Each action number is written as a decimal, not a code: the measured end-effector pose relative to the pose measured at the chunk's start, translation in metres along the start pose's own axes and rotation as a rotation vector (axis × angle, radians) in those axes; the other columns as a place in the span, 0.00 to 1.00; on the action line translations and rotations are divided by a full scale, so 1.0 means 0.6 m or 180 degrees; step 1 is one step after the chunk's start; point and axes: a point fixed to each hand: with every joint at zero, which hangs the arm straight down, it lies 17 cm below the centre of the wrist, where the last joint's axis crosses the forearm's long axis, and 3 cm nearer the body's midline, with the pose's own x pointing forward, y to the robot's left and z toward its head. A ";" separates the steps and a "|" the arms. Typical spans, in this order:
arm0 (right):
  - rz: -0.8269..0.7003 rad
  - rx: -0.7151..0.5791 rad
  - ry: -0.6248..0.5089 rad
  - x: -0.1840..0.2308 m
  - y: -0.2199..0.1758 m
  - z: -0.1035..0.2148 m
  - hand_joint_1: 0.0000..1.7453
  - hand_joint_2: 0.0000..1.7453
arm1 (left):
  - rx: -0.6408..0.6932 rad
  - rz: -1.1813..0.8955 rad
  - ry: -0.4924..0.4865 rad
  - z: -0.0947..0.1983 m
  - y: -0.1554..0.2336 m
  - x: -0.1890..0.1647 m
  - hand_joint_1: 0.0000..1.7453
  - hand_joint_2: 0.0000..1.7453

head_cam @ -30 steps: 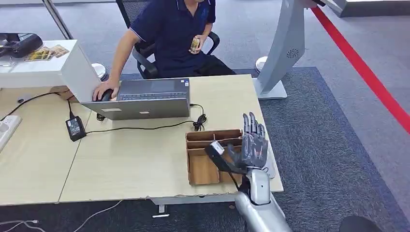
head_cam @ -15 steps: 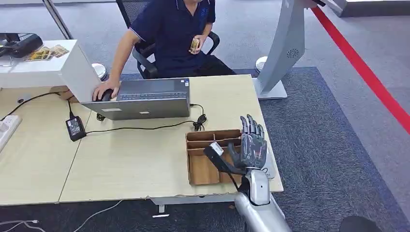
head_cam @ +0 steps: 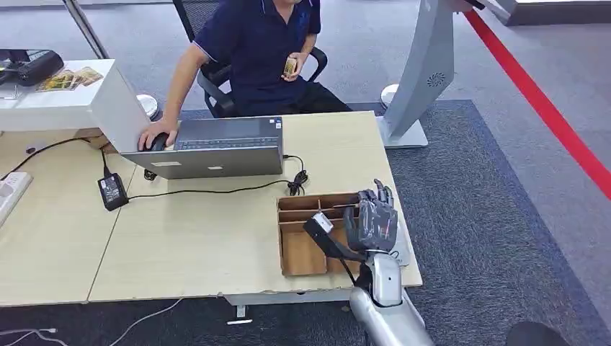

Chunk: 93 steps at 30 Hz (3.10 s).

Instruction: Pass the card to the sensor for recognition and then transmit it.

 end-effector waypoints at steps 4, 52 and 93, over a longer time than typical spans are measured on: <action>0.0003 0.0000 -0.0006 0.001 0.000 0.000 0.61 1.00 | 0.0000 -0.0005 -0.0006 0.000 0.000 0.001 0.00 0.00; -0.0035 0.0015 -0.0108 0.004 0.002 0.003 1.00 1.00 | -0.0007 0.0036 0.0016 0.000 -0.001 -0.001 0.00 0.00; 0.0001 -0.1596 -0.0517 0.011 -0.395 -0.001 1.00 1.00 | 0.0021 0.0145 0.0186 -0.003 0.003 -0.030 0.00 0.00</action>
